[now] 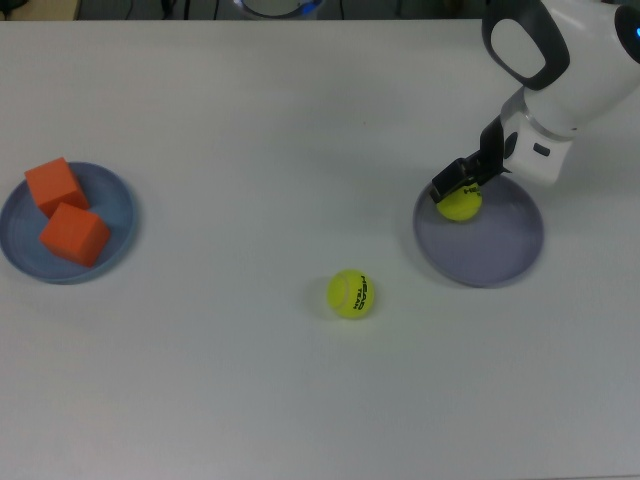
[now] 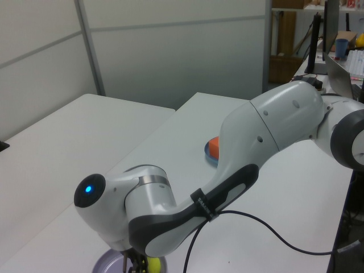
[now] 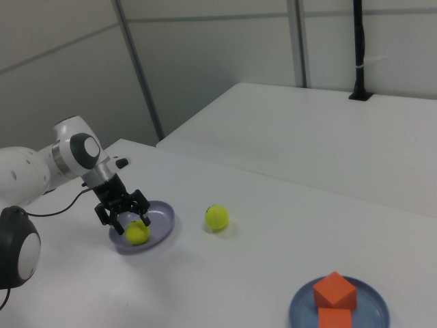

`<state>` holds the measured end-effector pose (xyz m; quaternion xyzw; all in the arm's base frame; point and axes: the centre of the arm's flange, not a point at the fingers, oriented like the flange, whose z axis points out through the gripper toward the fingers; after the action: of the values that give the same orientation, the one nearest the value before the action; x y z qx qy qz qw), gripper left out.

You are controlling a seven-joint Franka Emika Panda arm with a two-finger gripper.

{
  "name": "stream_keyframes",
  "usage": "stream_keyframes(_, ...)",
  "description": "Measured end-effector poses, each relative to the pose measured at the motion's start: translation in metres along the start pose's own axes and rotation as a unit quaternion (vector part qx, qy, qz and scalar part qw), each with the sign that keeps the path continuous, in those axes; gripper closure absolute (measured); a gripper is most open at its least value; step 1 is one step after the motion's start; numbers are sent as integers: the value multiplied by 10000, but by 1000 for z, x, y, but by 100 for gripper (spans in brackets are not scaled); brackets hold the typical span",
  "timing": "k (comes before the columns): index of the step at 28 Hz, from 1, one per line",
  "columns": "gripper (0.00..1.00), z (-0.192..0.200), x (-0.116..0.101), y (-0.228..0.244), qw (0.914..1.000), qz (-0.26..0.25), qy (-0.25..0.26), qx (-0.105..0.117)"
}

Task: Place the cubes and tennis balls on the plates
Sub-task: 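Move the gripper down onto the second yellow tennis ball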

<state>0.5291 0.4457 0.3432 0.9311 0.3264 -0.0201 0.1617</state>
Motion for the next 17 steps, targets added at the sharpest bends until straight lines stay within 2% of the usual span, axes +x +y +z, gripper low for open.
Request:
stream_keyframes(5, 0, -21, 4, 20, 9995, 249, 210, -15)
stream_keyframes(9, 0, -34, 6, 59, 9974, 582, 419, -81)
stream_keyframes(13, 0, -34, 14, 113, 9907, 983, 937, -95)
stream_keyframes(17, 0, -13, 24, 155, 9823, 1248, 1390, -126)
